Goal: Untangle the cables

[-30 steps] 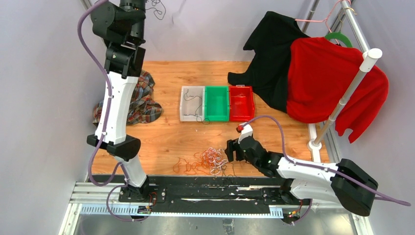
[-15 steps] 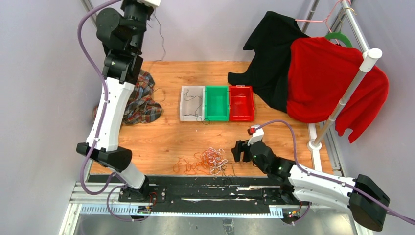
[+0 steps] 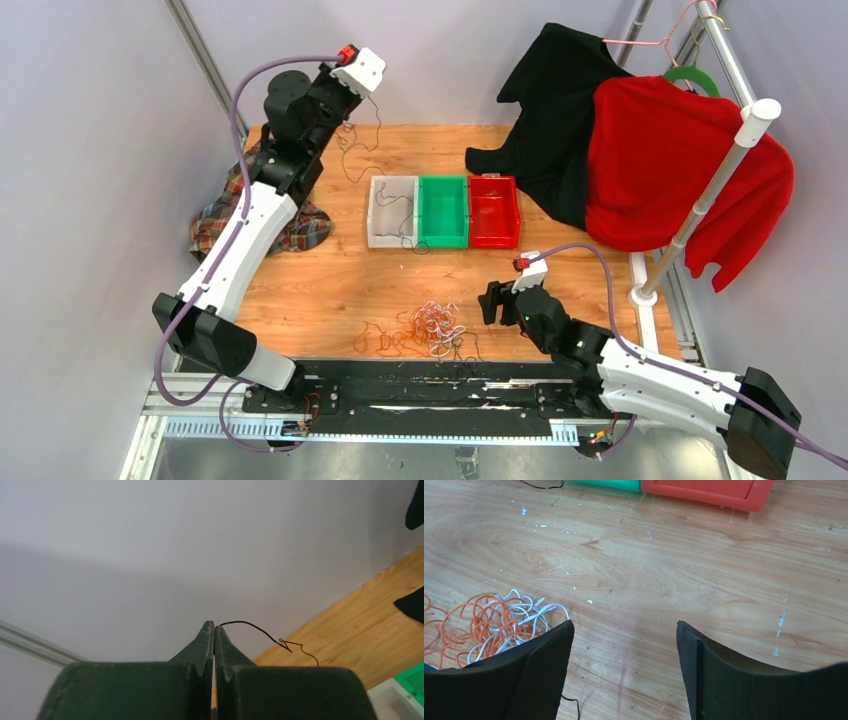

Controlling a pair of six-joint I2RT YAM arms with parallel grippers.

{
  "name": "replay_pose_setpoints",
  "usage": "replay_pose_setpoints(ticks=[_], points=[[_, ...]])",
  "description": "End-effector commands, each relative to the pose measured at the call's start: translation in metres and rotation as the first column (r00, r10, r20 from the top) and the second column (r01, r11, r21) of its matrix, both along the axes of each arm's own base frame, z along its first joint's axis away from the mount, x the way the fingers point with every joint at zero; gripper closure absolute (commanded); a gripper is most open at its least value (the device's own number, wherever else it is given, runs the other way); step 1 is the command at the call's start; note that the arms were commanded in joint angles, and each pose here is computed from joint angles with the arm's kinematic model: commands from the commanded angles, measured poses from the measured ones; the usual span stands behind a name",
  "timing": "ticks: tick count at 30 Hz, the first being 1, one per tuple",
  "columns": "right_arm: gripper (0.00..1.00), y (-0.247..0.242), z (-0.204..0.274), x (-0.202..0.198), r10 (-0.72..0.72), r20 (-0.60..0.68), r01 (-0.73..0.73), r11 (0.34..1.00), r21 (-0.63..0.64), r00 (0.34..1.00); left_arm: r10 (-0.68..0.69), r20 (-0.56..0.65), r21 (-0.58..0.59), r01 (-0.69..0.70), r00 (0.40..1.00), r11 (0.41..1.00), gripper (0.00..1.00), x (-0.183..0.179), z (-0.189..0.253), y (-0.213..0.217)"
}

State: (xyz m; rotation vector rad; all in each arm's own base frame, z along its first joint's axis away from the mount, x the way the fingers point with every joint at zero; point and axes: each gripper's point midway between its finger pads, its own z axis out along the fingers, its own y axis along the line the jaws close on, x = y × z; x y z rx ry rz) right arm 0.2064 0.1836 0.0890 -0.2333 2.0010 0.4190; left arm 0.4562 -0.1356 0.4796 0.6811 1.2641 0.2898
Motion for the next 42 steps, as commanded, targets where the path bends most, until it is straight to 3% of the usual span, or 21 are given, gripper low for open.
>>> replay_pose_setpoints(ticks=[1,6,18,22,33,42], points=[[0.26,-0.013,0.009,0.006,-0.061,0.024,0.061,0.998,-0.017,0.998,-0.051,0.059,0.001,0.051,0.997,0.999,1.00,-0.015,0.016,-0.014],[0.26,-0.014,0.009,0.005,-0.061,0.022,0.061,0.998,-0.014,0.998,-0.052,0.067,0.001,0.052,0.996,0.999,1.00,-0.014,0.017,-0.020],[0.26,-0.012,0.010,0.005,-0.055,0.018,0.055,0.998,-0.010,0.998,0.093,0.336,-0.105,-0.061,0.937,0.993,1.00,-0.031,0.092,0.008],[0.26,-0.013,0.009,0.004,-0.056,0.018,0.057,0.998,-0.012,0.998,0.073,0.334,-0.103,-0.040,0.940,0.994,1.00,-0.033,0.090,0.003],[0.26,-0.015,0.007,0.005,-0.067,0.019,0.067,0.998,-0.020,0.998,-0.047,0.129,-0.068,0.056,0.990,0.996,1.00,-0.021,0.019,-0.028],[0.26,-0.015,0.007,0.005,-0.067,0.021,0.068,0.998,-0.009,0.998,-0.152,-0.161,-0.079,0.140,0.975,0.987,1.00,-0.022,-0.081,-0.054]])
